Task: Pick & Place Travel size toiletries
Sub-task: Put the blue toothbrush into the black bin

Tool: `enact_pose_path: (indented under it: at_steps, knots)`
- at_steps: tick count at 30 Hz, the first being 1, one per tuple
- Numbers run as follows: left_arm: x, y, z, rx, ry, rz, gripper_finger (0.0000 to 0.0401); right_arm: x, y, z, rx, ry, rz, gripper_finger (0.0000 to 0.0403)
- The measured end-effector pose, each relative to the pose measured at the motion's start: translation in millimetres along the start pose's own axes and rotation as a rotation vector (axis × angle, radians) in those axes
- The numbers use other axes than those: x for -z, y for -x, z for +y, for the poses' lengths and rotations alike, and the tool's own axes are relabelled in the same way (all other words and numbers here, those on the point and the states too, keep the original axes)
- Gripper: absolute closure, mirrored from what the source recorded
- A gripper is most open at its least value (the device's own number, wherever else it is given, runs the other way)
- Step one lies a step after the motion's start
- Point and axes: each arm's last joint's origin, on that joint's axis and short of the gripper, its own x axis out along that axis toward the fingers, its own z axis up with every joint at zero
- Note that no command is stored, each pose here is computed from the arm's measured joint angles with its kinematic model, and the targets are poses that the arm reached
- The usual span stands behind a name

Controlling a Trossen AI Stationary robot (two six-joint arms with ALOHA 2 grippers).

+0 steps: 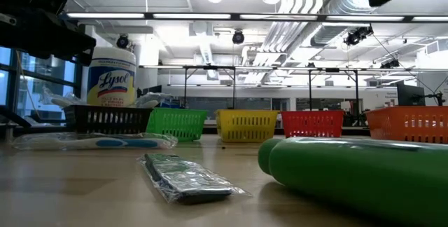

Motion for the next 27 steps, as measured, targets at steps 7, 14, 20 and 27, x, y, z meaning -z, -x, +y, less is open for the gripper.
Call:
enact_pose_path:
  at_steps: [7,14,20,27]
  knots:
    - [0,0,0,0.0,0.003,0.0,0.0401,17,17,-4,-0.029,-0.004,0.002,0.04]
    - [0,0,0,0.0,0.004,0.0,0.0401,35,29,-5,-0.046,-0.034,-0.017,0.04]
    - [0,0,0,0.0,0.004,0.0,0.0401,46,35,-6,-0.043,-0.042,-0.038,0.04]
    - [0,0,0,0.0,0.004,0.0,0.0401,56,37,-6,-0.048,-0.056,0.002,0.04]
